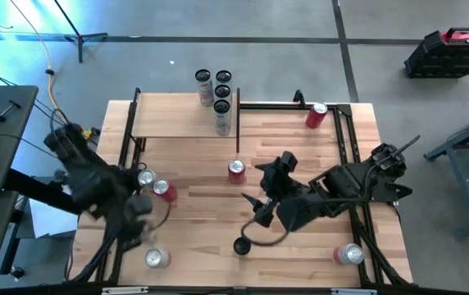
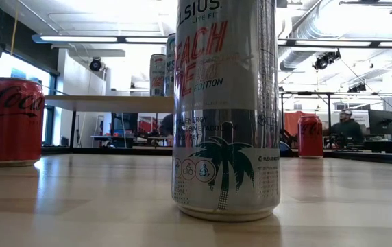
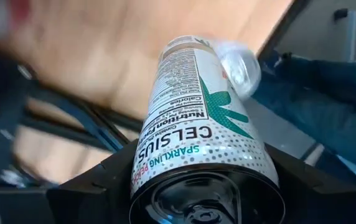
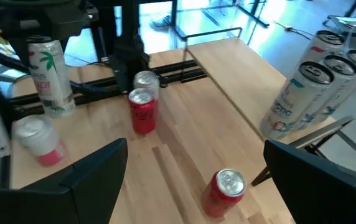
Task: Place canned beverage on shelf
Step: Put the left pink soda can on the shelf aligned with the other pink soda can
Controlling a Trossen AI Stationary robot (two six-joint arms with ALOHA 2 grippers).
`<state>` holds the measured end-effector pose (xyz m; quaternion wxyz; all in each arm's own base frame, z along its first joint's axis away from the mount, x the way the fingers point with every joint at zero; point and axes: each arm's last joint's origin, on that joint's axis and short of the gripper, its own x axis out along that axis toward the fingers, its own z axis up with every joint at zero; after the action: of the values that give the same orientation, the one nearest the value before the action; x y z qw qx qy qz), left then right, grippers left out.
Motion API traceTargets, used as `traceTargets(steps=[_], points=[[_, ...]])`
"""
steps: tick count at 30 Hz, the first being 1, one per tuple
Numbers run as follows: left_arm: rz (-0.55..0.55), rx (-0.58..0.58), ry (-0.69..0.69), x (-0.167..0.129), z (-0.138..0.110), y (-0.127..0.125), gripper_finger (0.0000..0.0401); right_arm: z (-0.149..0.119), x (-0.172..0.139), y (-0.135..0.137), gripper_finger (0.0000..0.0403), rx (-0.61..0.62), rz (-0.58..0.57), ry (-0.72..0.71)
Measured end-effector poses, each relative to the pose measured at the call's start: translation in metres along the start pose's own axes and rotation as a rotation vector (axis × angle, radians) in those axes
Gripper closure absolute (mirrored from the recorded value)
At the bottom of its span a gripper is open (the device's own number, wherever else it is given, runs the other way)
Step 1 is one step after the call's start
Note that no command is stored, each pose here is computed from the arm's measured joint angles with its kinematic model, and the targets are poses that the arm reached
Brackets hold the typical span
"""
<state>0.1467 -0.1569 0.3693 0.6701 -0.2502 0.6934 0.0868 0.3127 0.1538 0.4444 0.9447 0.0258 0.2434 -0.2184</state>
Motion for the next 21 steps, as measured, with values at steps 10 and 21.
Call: traceTargets(steps=[10, 21], points=[[-0.051, 0.171, -0.21, -0.043, 0.075, 0.064, 0.0163, 0.014, 0.026, -0.03, 0.0041, -0.021, -0.05, 0.042], [0.097, 0.277, -0.55, -0.118, 0.114, 0.134, 0.0162, 0.063, 0.029, -0.111, 0.0041, 0.003, -0.22, -0.06]])
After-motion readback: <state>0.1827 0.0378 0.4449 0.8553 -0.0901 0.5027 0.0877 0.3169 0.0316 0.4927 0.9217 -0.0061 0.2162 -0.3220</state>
